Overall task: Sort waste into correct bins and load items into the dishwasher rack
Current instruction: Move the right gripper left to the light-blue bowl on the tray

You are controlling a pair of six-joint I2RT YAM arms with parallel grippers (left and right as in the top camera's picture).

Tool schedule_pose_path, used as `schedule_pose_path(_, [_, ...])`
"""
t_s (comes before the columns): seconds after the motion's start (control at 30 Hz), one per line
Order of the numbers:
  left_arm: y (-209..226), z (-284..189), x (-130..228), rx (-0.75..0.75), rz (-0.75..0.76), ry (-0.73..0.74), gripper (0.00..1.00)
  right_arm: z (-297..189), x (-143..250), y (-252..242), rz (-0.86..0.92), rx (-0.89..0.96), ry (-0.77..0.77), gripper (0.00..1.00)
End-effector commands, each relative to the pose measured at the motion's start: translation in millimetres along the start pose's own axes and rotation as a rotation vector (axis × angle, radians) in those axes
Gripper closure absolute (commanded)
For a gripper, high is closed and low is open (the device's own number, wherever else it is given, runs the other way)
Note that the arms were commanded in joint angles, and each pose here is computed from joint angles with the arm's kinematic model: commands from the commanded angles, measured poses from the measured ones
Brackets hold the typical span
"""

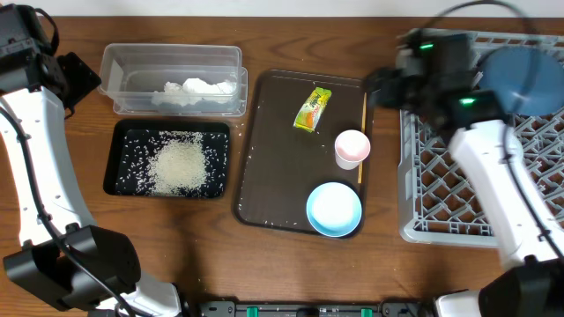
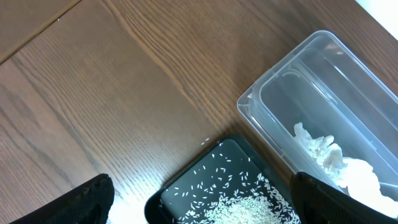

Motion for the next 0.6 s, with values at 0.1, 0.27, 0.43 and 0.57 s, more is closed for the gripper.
schedule_pose_path(0.1, [2.6,-1.7,-1.5,-0.011,-0.006,-0.009,0.07,1.2,56.2,65.9,-0.14,0.032,0.186,0.32])
schedule_pose_path(0.27, [2.6,-1.7,-1.5,-0.011,-0.006,-0.009,0.07,-3.3,118.8,96.6,-0.168,0.078,0.412,0.34])
schedule_pose_path(0.43, [2.6,-1.7,-1.5,-0.011,-0.006,-0.009,0.07,2.6,165.7,125.5,-0.245,0.1,0.528,0.33])
schedule_pose_path(0.57, [2.6,-1.7,-1.5,-0.011,-0.006,-0.009,0.07,21.9,194.3,118.6,-0.296,0.309,0.558,0.33])
Point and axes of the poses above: each gripper's point midway between its finger pads, its own z axis out along the fingers, its own y axis along the line the jaws close on, x = y × z, the point moved 7 cm from there along -z, back along the fingers
